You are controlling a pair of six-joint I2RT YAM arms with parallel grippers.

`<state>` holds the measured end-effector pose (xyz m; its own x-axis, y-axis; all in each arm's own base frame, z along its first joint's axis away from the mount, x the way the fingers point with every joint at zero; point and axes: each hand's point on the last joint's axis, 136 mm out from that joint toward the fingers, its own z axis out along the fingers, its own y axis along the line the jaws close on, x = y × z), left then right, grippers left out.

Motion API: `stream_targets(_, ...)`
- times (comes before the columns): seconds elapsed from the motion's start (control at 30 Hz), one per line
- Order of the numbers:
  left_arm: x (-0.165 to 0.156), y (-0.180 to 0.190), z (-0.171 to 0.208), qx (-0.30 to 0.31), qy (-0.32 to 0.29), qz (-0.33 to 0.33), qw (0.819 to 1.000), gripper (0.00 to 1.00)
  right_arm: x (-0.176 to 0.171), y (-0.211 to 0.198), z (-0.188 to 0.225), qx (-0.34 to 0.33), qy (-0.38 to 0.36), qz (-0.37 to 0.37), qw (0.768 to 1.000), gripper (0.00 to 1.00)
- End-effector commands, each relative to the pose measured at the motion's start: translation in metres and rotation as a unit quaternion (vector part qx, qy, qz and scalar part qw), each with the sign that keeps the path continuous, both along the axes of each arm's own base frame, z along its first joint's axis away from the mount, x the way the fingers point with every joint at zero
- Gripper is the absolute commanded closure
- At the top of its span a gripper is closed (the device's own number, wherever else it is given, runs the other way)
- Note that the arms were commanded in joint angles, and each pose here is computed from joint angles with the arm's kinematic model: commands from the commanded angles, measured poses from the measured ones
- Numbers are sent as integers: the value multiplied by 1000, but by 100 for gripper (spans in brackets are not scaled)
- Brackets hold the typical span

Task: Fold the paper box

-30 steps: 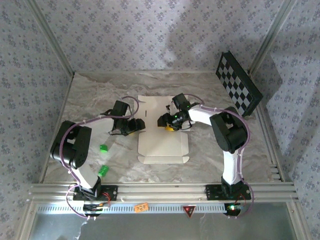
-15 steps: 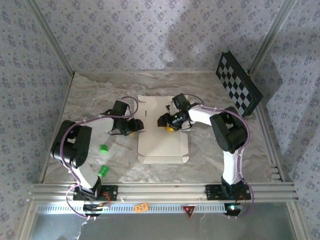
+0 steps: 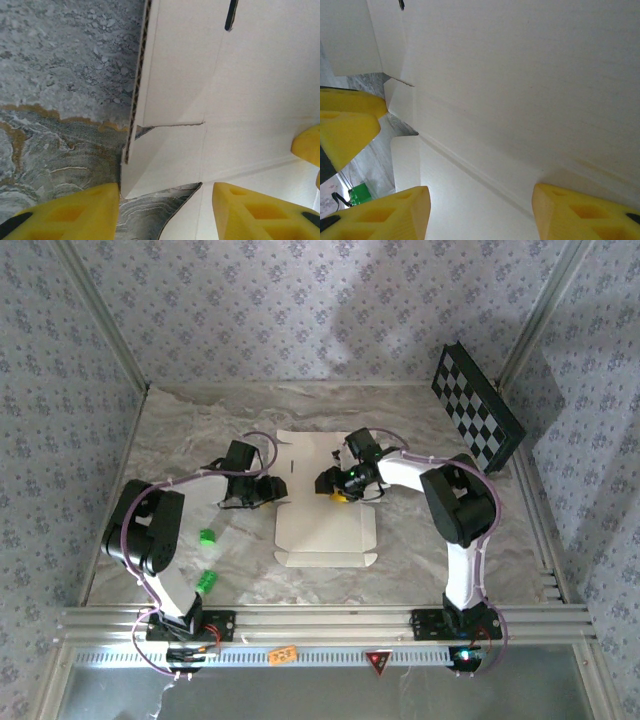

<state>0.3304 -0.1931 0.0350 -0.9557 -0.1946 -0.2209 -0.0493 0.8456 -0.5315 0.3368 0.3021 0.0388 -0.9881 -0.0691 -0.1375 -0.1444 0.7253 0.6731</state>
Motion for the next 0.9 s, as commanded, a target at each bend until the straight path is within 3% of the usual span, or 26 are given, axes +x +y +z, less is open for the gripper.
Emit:
stream_targets(0.0, 11, 0, 4, 3, -12, 8, 1000, 45, -20, -17, -27, -42, 42, -8, 998, 41)
stream_targets(0.17, 11, 0, 4, 0, -10, 10, 1000, 42, -20, -18, -28, -41, 42, -9, 998, 41)
stream_targets(0.33, 11, -8, 13, -28, -20, 4, 999, 49, -21, -18, -27, -40, 40, -10, 998, 41)
stream_targets(0.63, 9, -14, 29, -54, -35, -3, 998, 51, -20, -18, -24, -38, 38, -11, 999, 41)
stream_targets(0.87, 7, -1, 25, -12, -28, 10, 999, 46, -21, -19, -25, -39, 37, -13, 998, 41)
